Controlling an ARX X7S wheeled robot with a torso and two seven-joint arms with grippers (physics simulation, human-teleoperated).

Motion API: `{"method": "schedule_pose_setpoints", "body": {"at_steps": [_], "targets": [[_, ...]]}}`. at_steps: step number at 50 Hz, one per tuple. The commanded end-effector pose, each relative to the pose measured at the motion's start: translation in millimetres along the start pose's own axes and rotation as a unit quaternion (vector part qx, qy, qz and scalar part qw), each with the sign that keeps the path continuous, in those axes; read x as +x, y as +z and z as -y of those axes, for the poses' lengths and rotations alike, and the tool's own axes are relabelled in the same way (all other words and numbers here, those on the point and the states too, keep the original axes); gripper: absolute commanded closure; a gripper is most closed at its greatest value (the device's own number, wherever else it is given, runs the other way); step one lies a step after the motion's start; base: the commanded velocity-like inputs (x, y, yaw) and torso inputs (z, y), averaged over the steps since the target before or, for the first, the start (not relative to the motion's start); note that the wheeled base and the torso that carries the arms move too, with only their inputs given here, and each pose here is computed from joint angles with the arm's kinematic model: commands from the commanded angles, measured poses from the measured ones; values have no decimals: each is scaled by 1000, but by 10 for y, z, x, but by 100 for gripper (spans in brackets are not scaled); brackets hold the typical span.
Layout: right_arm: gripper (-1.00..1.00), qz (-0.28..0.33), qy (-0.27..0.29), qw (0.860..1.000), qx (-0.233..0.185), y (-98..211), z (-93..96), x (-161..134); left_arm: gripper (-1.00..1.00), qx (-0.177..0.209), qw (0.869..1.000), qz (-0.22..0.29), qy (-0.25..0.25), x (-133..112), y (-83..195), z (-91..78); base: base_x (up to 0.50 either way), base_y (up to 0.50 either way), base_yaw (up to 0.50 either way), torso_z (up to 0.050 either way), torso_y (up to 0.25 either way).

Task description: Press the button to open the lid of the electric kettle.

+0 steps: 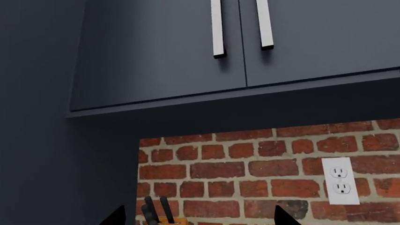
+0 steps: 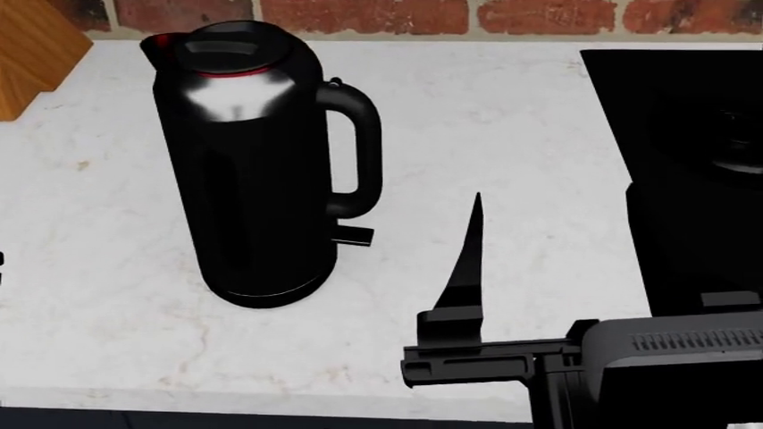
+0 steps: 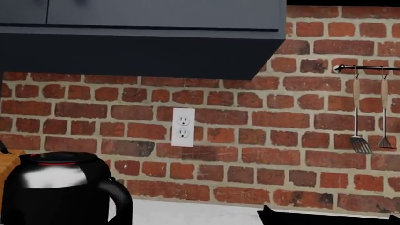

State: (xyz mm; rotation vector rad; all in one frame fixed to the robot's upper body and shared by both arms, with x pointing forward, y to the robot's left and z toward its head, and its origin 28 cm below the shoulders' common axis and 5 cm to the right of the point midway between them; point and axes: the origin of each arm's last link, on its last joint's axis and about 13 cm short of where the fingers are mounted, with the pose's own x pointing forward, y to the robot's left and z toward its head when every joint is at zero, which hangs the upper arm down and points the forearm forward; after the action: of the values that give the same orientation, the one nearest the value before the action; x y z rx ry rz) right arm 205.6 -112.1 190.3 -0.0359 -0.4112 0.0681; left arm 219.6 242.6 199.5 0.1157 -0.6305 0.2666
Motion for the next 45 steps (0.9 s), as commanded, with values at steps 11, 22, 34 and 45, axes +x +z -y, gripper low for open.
{"method": "schedule_pose_setpoints", "body": {"at_steps": [11, 22, 34, 45], "targets": [[-100, -5, -2, 1000, -2, -37, 22, 1, -100, 3, 1000, -4, 23, 6, -4, -60, 500, 0, 0, 0, 0], [-100, -5, -6, 1000, 15, -45, 28, 2, -100, -2, 1000, -4, 26, 12, 11, -79, 500, 0, 0, 0, 0], [-100, -14, -20, 999, 45, 12, 55, 22, -100, -2, 1000, 1, 24, 26, 25, -139, 330, 0, 0, 0, 0], [-100, -40, -26, 999, 6, 786, 212, 209, -100, 5, 1000, 15, 17, 16, 79, -272, 0, 0, 0, 0, 0]]}}
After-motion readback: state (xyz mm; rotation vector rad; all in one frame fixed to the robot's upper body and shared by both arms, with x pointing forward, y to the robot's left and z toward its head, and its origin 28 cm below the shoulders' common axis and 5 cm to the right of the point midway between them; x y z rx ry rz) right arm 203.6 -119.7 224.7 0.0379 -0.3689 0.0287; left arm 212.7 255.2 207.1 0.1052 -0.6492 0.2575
